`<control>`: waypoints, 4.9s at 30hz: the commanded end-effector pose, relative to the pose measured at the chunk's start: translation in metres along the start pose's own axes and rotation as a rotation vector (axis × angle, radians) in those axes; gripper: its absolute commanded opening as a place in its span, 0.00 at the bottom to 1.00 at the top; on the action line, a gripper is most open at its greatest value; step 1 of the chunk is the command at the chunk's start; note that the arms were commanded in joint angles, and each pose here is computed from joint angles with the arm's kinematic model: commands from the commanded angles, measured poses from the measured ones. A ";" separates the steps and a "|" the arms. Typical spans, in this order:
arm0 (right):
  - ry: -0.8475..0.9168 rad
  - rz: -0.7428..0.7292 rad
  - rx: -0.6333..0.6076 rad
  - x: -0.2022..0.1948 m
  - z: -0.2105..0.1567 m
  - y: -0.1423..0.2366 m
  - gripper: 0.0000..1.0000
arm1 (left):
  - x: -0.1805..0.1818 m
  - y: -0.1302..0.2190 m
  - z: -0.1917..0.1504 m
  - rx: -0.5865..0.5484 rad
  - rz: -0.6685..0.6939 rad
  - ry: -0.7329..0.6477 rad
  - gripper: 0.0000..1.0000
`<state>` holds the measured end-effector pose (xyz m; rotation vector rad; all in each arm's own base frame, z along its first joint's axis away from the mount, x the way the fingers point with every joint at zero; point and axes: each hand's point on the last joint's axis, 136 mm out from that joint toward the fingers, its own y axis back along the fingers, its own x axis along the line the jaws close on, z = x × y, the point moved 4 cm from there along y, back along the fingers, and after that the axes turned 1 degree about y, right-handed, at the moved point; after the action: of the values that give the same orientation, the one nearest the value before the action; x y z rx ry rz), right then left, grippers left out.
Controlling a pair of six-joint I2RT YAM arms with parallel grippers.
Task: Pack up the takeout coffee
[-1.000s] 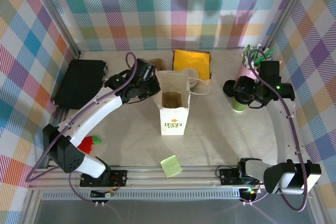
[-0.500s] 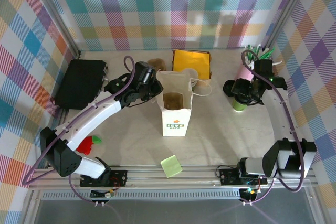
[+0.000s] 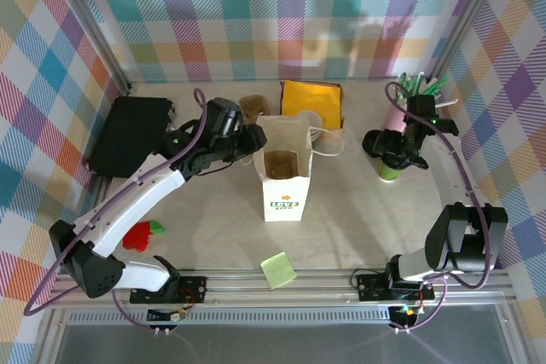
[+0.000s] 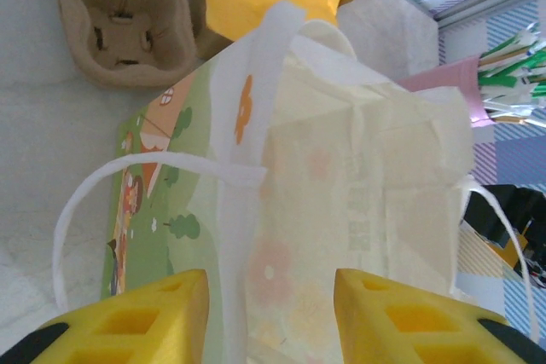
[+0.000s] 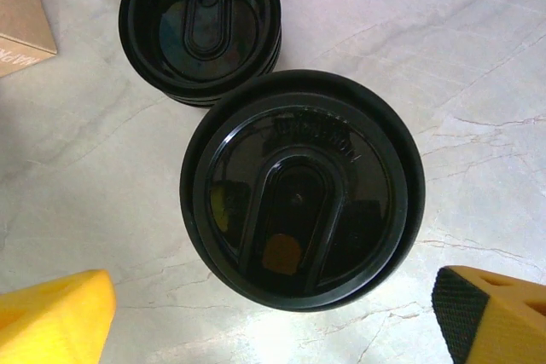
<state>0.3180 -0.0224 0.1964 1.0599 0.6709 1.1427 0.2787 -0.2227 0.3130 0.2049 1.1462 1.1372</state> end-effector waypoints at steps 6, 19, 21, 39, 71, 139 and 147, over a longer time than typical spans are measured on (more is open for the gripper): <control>-0.098 0.010 0.012 -0.011 0.005 0.003 0.91 | 0.005 0.016 -0.017 0.017 0.011 -0.044 0.49; -0.101 0.016 0.034 -0.011 0.004 0.001 0.92 | -0.017 0.007 -0.056 0.106 -0.143 0.037 0.55; -0.100 0.017 0.035 -0.011 0.005 0.001 0.92 | -0.018 0.005 -0.058 0.107 -0.158 0.053 0.55; -0.098 0.033 0.050 -0.007 0.009 0.000 0.91 | -0.021 0.024 -0.051 0.040 -0.127 -0.012 0.56; -0.038 -0.039 0.212 -0.011 0.010 -0.028 0.78 | 0.014 0.074 -0.018 -0.173 0.030 -0.203 0.56; 0.310 0.036 0.341 0.104 -0.052 -0.020 0.73 | 0.022 0.068 -0.021 -0.173 0.055 -0.216 0.55; 0.318 0.030 0.320 0.110 -0.053 -0.019 0.77 | 0.023 0.067 -0.022 -0.173 0.057 -0.219 0.55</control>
<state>0.3229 0.0953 0.1684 1.1367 1.0950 1.3045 0.2202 -0.1886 0.3268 0.2360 0.8770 1.2110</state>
